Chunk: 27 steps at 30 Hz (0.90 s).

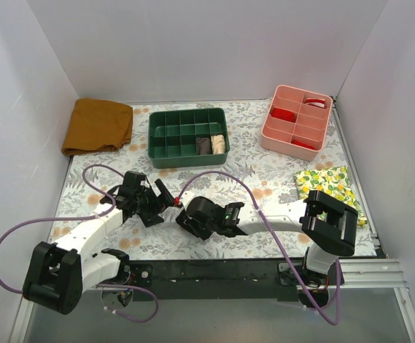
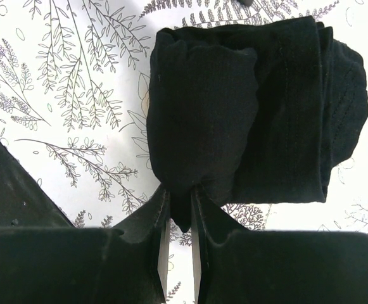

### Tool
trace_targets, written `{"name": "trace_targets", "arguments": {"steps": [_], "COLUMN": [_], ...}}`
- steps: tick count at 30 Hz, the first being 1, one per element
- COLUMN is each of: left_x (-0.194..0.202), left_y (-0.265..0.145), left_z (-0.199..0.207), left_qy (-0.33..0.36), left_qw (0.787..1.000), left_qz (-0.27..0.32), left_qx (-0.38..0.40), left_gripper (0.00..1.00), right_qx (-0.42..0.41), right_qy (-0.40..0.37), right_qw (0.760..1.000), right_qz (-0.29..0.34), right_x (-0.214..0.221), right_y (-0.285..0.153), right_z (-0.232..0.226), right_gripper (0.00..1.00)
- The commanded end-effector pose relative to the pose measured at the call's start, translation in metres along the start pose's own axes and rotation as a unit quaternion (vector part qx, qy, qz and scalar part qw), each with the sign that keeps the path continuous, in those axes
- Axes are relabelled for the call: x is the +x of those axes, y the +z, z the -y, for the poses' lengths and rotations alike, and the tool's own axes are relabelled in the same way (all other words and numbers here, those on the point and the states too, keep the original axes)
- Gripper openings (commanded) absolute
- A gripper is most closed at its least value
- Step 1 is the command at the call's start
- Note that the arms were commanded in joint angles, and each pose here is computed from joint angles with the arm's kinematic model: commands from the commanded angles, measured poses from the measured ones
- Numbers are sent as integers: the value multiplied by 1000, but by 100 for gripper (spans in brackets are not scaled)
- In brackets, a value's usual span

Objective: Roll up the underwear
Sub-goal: Roll the underwear to the center of the board.

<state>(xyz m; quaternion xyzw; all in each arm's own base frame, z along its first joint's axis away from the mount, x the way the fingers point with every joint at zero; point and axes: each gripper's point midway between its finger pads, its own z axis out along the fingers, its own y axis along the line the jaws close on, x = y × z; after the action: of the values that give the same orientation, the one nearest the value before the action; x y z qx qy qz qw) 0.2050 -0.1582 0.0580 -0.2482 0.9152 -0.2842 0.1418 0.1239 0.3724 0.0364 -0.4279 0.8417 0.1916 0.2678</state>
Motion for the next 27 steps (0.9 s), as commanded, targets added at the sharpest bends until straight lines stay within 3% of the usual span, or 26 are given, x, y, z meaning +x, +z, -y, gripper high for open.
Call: {"name": "trace_targets", "arguments": {"steps": [1, 7, 27], "left_x": [9, 14, 34], "left_y": [-5, -2, 22], "left_z": [16, 35, 20], "left_qy": [-4, 14, 30], "left_qw": [998, 991, 991], "left_qz": [-6, -20, -32], "left_qx": [60, 128, 124], "left_gripper": [86, 86, 79], "right_qx": [32, 29, 16], "right_qy": [5, 6, 5], "right_qw": [996, 996, 996], "right_qz": [-80, -89, -91], "right_x": [51, 53, 47], "right_y": [6, 8, 8], "right_z": [22, 22, 21], "right_gripper": [8, 8, 8]}}
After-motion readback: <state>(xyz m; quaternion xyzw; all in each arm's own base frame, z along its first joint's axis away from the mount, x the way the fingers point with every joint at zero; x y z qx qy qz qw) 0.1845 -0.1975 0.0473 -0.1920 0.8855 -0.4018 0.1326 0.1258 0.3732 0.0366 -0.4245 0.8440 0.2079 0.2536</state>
